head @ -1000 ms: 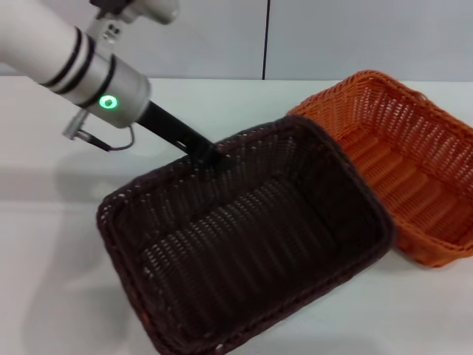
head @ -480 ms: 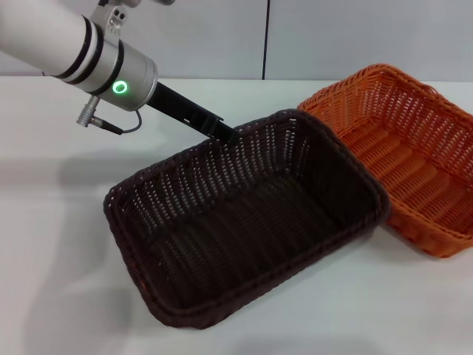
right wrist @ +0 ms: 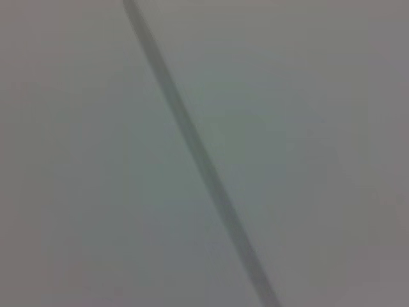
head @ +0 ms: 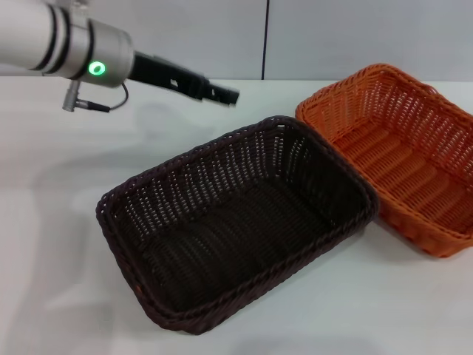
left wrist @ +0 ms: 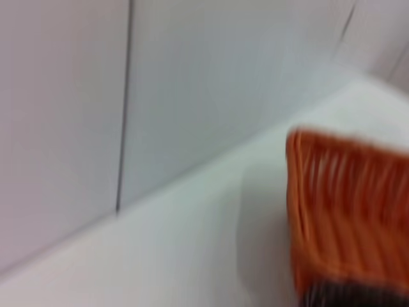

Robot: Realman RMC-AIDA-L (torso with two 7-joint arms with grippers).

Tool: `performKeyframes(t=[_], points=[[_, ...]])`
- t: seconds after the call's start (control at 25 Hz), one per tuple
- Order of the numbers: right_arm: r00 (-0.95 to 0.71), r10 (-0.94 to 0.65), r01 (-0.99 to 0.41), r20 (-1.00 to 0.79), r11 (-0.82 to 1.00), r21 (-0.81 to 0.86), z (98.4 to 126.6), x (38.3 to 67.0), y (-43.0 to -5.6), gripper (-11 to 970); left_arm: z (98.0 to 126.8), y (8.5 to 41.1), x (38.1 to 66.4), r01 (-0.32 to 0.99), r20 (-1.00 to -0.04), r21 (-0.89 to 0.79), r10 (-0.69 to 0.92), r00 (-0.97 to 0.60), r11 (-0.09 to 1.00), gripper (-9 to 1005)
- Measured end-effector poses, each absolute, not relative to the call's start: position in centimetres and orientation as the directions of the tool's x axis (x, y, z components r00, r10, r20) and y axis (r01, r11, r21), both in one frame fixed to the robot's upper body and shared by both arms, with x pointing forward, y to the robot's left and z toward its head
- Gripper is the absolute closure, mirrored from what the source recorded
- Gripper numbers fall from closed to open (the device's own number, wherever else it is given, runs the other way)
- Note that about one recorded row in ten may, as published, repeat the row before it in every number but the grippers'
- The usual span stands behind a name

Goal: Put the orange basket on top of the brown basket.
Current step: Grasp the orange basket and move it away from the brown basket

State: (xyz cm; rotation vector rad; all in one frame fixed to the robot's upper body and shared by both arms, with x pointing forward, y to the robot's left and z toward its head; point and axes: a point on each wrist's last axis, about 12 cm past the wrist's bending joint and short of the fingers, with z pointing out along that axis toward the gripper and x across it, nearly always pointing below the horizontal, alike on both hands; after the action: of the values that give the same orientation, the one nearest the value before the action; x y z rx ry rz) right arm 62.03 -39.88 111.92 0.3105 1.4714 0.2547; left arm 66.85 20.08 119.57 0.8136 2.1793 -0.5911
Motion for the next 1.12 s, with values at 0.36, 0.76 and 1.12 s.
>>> performKeyframes(t=[0.36,0.76,1.12], points=[[-0.291,0.297,-0.323,-0.909,0.864,0.386,118.6,62.5,-40.0,289,120.0,25.2,65.7,0.677,-0.962,-0.203,-0.015,-0.273,0.708,147],[-0.779,0.045,-0.293,-0.625,0.855,0.427,126.8,62.1,-40.8,289,118.1,28.1,64.5,0.613,-0.973,-0.23,-0.195,-0.124,0.756,147],[-0.895,0.184,-0.024,-0.407,0.891,0.454,127.2,61.8,-41.1,290,117.2,27.7,65.0,0.585,-0.973,-0.231,-0.184,-0.141,0.777,147]])
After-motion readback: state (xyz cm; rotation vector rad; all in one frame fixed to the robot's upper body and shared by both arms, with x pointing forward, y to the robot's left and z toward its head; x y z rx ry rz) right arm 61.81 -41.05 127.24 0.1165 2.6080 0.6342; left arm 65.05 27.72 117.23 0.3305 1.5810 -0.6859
